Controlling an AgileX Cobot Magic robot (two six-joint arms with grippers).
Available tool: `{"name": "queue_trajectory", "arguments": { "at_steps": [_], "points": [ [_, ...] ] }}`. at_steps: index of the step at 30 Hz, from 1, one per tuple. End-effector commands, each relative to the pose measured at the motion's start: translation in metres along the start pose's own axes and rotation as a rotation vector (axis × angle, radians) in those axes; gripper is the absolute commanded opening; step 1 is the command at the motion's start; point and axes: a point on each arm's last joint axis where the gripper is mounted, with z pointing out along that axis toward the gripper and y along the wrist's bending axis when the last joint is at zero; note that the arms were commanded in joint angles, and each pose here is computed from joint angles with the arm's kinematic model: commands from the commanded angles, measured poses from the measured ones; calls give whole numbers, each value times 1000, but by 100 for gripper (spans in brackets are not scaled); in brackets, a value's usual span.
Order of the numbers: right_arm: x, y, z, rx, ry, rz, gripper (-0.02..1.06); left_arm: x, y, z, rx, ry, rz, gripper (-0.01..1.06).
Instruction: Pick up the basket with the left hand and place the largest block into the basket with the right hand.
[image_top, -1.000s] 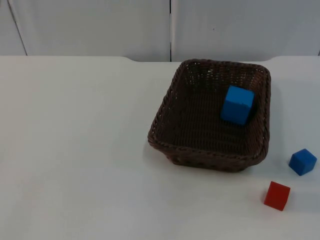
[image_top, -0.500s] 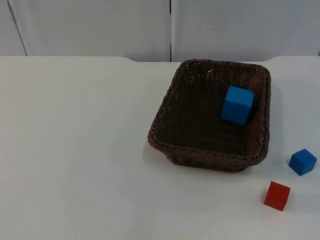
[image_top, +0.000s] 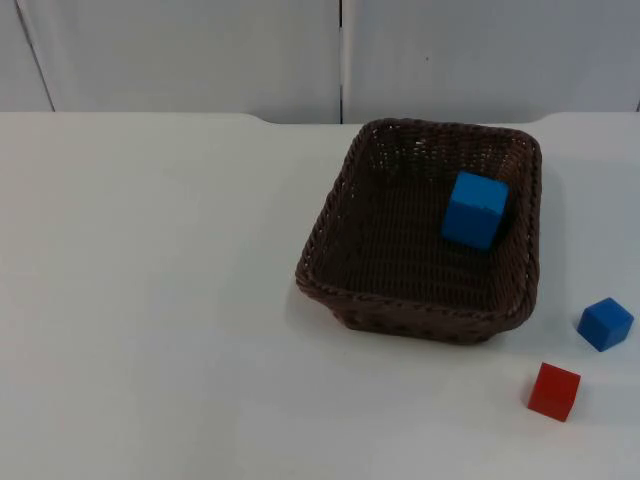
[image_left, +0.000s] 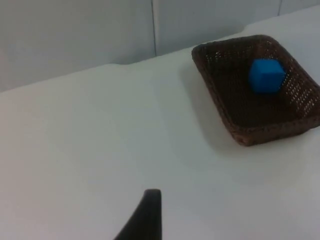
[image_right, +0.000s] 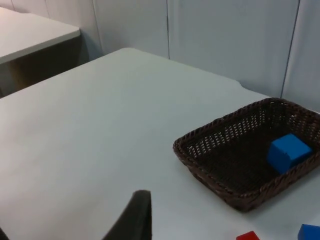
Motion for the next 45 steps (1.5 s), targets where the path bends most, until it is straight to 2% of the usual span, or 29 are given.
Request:
{"name": "queue_trajectory", "arguments": {
  "at_steps": [1, 5, 8, 12, 14, 22, 25, 38, 45],
  "points": [
    [1, 0, -1, 4, -6, 8, 95, 5, 0, -2, -1, -9, -21, 93],
    [1, 0, -1, 1, 0, 12, 95, 7, 0, -4, -1, -8, -20, 93],
    [1, 1, -2, -1, 11, 12, 95, 15, 0, -2, -2, 65, -20, 93],
    [1, 2, -5, -7, 32, 29, 95, 16, 0, -1, -5, 72, -18, 93],
    [2, 3, -8, -16, 70, 28, 95, 21, 1, 2, -11, 101, -14, 93],
    [8, 3, -11, -15, 152, 16, 95, 21, 1, 2, -15, 101, -12, 93],
    [17, 2, -8, -7, 219, 12, 95, 21, 1, 2, -15, 101, -12, 93],
    [17, 2, -8, -7, 218, 12, 95, 21, 1, 2, -15, 101, -12, 93],
    [18, -3, -8, 50, 223, 44, 95, 21, 1, 2, -15, 101, -12, 93]
  ]
}}
